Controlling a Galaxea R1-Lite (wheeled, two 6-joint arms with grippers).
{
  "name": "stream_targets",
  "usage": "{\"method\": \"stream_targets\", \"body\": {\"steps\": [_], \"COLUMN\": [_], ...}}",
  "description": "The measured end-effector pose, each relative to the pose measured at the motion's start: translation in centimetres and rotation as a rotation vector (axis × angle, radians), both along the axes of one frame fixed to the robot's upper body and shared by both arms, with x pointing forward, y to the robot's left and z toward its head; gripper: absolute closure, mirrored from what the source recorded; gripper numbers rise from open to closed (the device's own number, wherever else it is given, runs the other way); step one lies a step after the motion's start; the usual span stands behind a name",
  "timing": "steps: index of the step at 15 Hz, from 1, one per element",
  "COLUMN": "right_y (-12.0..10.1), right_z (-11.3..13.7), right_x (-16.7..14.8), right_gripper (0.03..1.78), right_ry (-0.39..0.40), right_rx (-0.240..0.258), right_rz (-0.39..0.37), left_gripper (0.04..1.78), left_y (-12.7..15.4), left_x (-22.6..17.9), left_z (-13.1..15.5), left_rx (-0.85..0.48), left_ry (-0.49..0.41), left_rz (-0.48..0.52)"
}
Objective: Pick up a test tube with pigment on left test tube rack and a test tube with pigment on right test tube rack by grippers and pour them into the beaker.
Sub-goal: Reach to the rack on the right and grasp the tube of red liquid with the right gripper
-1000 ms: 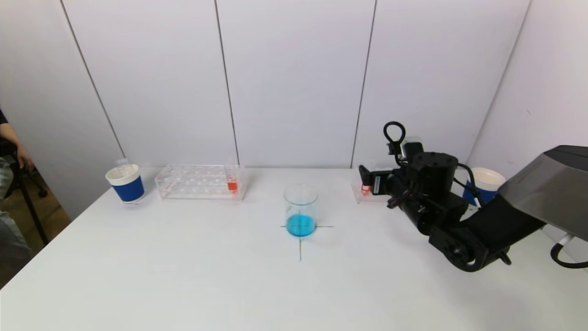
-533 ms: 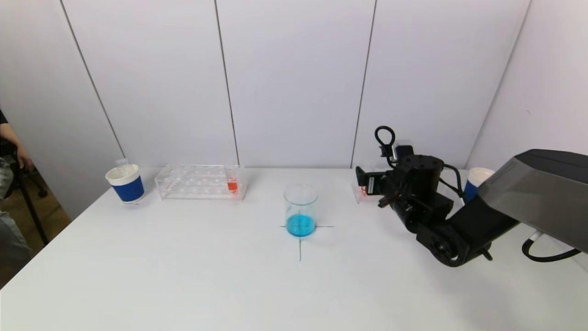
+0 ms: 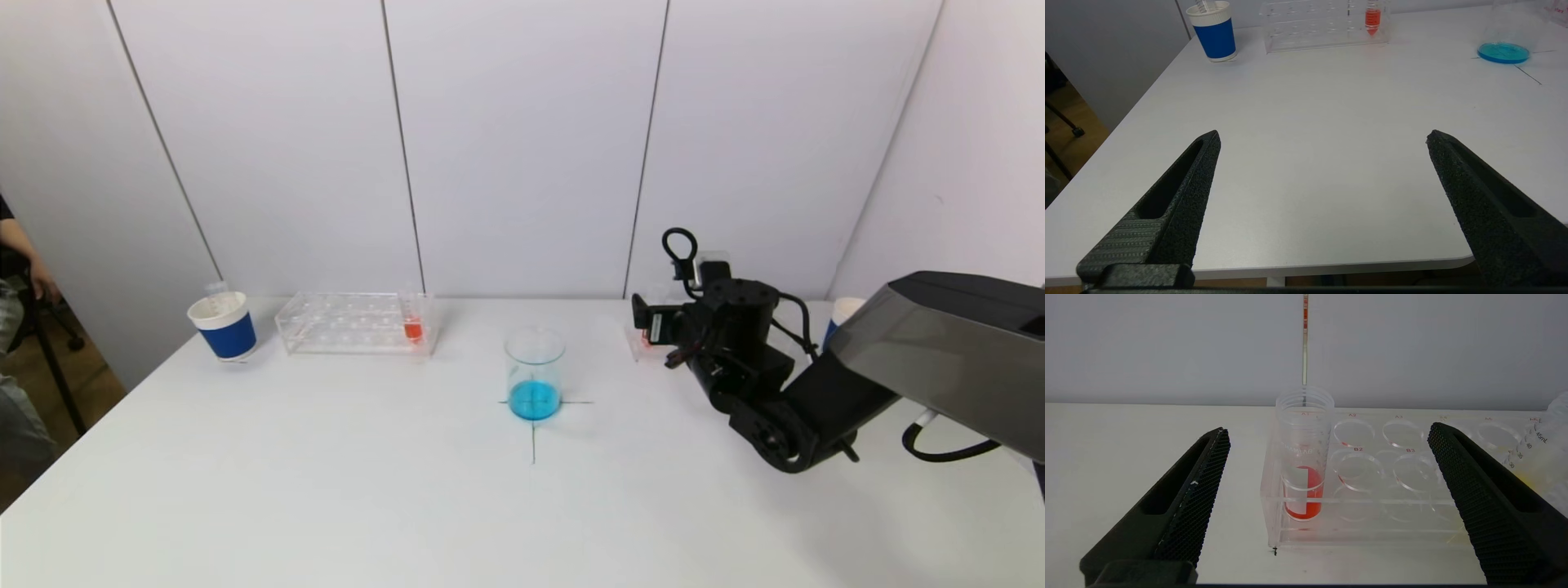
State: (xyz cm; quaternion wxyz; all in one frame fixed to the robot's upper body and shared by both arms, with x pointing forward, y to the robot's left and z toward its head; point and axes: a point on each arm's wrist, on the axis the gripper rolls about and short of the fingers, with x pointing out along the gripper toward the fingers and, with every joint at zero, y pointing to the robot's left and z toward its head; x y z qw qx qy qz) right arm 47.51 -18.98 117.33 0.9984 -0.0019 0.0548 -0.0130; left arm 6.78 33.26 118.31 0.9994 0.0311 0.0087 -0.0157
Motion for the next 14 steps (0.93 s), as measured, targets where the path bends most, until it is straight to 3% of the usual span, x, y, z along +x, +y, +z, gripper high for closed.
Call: {"method": "stream_targets", "body": {"steps": [14], "right_y": [1.2], "right_z": [-0.6], "right_x": [1.3], "right_gripper": [0.05], "right_ry": [-0.029], "right_rx": [0.003], "right_rz": [0.021], "left_gripper": [0.06], "left_y": [0.0], "left_x": [0.0], "left_z": [0.0], "left_rx": [0.000], "left_ry": [0.000], "left_rz": [0.000]}}
